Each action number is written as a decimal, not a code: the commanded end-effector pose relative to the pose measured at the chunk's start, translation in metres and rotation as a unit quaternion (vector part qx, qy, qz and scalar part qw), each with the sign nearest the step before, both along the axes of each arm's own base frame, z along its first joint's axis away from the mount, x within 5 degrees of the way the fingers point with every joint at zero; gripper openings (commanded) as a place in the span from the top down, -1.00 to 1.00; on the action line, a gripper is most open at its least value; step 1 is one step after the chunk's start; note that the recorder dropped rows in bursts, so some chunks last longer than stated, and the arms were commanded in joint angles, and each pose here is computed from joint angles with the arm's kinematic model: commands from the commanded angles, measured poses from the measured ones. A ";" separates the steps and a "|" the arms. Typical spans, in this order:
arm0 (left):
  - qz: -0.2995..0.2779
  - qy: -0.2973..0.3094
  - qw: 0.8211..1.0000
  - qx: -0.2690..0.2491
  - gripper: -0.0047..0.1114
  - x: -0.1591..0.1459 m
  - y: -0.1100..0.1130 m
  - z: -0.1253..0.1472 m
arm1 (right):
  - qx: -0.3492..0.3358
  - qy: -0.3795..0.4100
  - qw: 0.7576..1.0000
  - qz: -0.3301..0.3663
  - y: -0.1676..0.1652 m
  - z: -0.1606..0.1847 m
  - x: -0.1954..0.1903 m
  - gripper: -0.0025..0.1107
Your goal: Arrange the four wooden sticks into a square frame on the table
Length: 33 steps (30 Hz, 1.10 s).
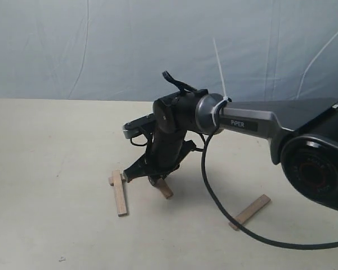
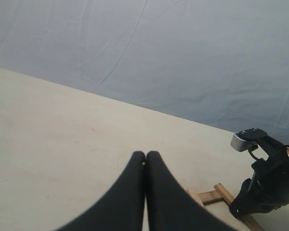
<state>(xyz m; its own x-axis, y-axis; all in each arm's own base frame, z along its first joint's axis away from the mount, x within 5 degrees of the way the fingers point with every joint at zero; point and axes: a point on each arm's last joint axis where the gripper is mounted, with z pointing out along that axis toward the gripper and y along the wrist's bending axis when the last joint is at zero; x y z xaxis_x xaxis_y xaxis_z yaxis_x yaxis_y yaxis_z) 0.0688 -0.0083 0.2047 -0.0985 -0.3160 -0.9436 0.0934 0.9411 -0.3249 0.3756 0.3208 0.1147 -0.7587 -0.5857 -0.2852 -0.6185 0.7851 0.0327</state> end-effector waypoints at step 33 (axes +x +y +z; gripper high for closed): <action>0.002 0.002 1.000 -0.004 0.92 -0.001 0.000 -0.001 | -0.067 -0.055 0.985 0.150 -0.191 0.041 -0.019 0.97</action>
